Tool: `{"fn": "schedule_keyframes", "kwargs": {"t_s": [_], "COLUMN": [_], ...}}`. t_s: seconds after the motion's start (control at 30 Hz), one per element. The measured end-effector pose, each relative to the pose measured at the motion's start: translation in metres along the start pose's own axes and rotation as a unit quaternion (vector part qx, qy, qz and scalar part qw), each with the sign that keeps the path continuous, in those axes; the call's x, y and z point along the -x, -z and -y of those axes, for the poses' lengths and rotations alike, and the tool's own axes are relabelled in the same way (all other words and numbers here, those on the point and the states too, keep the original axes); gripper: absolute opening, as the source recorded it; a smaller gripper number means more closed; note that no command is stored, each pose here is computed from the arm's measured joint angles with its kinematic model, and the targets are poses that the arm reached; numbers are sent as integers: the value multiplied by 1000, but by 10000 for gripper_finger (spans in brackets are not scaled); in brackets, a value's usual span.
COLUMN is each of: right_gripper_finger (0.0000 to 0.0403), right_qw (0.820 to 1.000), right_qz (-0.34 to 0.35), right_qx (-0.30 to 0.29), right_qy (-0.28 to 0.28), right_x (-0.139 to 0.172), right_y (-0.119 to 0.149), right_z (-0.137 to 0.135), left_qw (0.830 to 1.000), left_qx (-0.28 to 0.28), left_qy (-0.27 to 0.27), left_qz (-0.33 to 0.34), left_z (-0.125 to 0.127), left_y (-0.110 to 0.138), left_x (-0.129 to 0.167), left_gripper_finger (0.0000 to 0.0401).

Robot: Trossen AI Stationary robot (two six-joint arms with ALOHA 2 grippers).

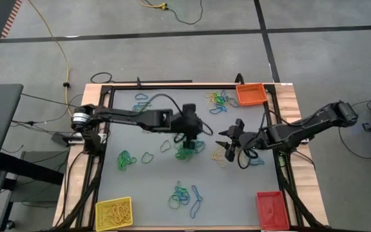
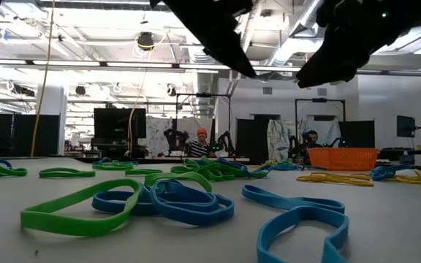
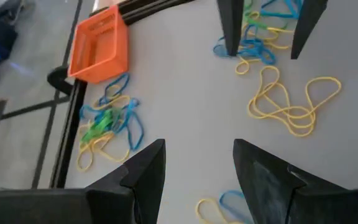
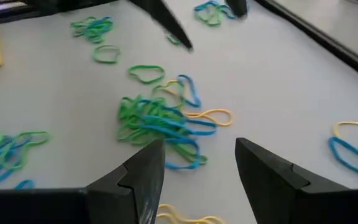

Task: Sort rubber bands into baskets
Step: Put the green rubber band into the orange bin

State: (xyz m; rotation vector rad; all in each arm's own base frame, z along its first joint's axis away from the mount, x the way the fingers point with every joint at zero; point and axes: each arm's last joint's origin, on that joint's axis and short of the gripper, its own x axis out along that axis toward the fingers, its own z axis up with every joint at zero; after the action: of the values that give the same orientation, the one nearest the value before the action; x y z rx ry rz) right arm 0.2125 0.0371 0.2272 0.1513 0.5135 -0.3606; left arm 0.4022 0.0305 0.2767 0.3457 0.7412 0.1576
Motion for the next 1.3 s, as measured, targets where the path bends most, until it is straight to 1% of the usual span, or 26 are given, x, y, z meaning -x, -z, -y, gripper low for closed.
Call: {"fn": "schedule_keyframes", "kwargs": {"t_s": [0.07,0.17,0.3,0.47,0.53,0.6,0.67,0.73,0.87,0.97,1.03,1.13,1.3], "right_gripper_finger": [224,224,224,224,224,224,224,224,224,224,224,224,223], "right_qw": [1000,1000,999,998,997,997,997,996,992,989,989,989,987], "right_qz": [0,-1,-5,5,7,7,6,5,19,11,-3,-35,-77], "right_qx": [6,22,50,67,71,76,76,77,75,73,73,75,88], "right_qy": [4,4,-8,-5,1,-3,-19,-46,-100,-125,-128,-123,-113], "right_x": [-1,-2,-2,-3,-4,-6,-8,-11,-27,-47,-61,-81,-108], "right_y": [-1,-1,-1,-4,-5,-7,-9,-10,-14,-10,-4,6,15], "right_z": [2,3,2,4,7,10,12,13,10,7,6,6,3], "left_qw": [1000,998,995,996,994,991,987,984,981,979,978,978,978], "left_qx": [11,35,56,79,104,132,153,160,158,151,147,137,130], "left_qy": [11,43,75,44,27,22,28,41,54,65,73,83,94], "left_qz": [-6,-16,-34,-9,3,16,39,59,95,123,127,134,133], "left_z": [-13,-30,-42,-56,-63,-66,-63,-54,-32,-16,-5,5,14], "left_y": [4,10,19,41,53,68,80,91,109,116,123,126,128], "left_x": [8,20,28,37,42,48,56,61,72,78,79,79,78], "left_gripper_finger": [178,178,178,178,178,178,178,178,178,178,178,178,178]}}
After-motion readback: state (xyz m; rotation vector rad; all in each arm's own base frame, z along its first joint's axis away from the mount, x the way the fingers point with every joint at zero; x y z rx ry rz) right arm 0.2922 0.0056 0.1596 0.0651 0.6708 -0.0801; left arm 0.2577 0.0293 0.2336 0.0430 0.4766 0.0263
